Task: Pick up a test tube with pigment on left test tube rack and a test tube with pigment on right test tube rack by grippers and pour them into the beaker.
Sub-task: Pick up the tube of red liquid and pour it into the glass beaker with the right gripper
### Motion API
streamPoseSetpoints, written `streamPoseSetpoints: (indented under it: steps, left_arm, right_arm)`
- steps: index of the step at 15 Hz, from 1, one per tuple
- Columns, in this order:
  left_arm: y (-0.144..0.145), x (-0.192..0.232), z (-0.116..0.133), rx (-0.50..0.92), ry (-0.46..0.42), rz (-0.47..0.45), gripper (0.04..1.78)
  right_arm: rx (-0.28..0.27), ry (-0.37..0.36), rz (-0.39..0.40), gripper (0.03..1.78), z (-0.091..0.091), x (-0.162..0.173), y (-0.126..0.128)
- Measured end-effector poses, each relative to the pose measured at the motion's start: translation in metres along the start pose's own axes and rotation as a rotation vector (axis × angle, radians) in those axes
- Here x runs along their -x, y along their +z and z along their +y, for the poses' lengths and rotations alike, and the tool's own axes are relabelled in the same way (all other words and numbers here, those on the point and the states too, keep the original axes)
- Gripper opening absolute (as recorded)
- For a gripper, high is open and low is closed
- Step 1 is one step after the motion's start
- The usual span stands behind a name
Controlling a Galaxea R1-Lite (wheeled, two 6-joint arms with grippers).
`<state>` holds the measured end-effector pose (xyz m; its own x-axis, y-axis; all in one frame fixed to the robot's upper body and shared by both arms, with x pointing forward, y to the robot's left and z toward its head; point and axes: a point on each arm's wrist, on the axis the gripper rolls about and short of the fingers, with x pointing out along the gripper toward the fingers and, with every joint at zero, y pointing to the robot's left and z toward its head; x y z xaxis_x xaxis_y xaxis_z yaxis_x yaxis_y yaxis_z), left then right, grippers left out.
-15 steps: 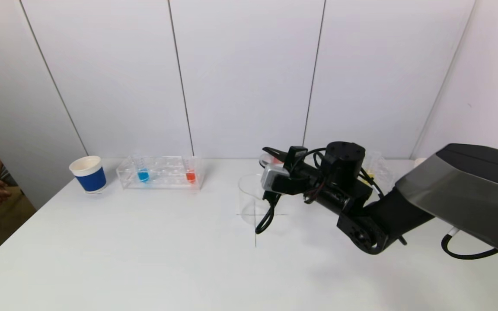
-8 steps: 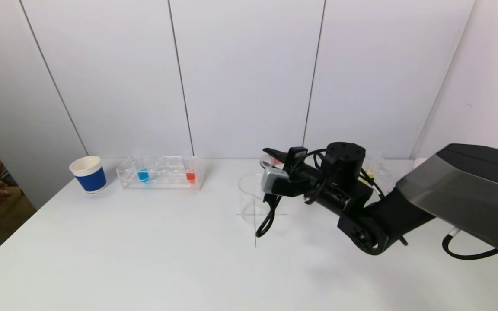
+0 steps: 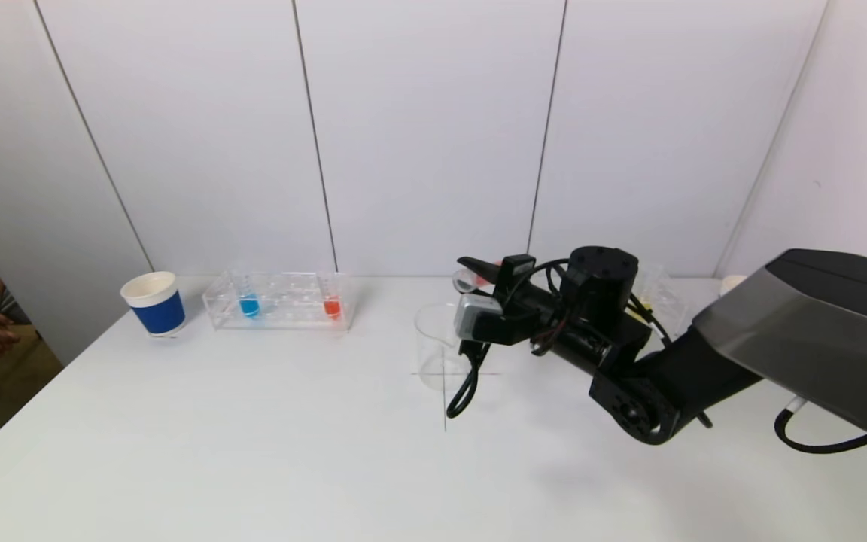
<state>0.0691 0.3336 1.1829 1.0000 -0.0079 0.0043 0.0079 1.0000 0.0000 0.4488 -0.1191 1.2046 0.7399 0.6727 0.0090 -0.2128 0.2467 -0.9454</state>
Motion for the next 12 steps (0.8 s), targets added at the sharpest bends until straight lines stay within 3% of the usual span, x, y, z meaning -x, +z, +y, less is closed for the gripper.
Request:
streamPoseSetpoints:
  steps: [6,12]
  left_arm:
    - [0.0000,0.0000,0.0000,0.000,0.000,0.000,1.76]
    - [0.0000,0.0000,0.0000,0.000,0.000,0.000,1.76]
  right_arm:
    - [0.042,0.005,0.005,0.51,0.0012,-0.0004,-0.0006]
    - [0.123,0.016,0.001,0.51,0.0038,-0.0009,-0.0009]
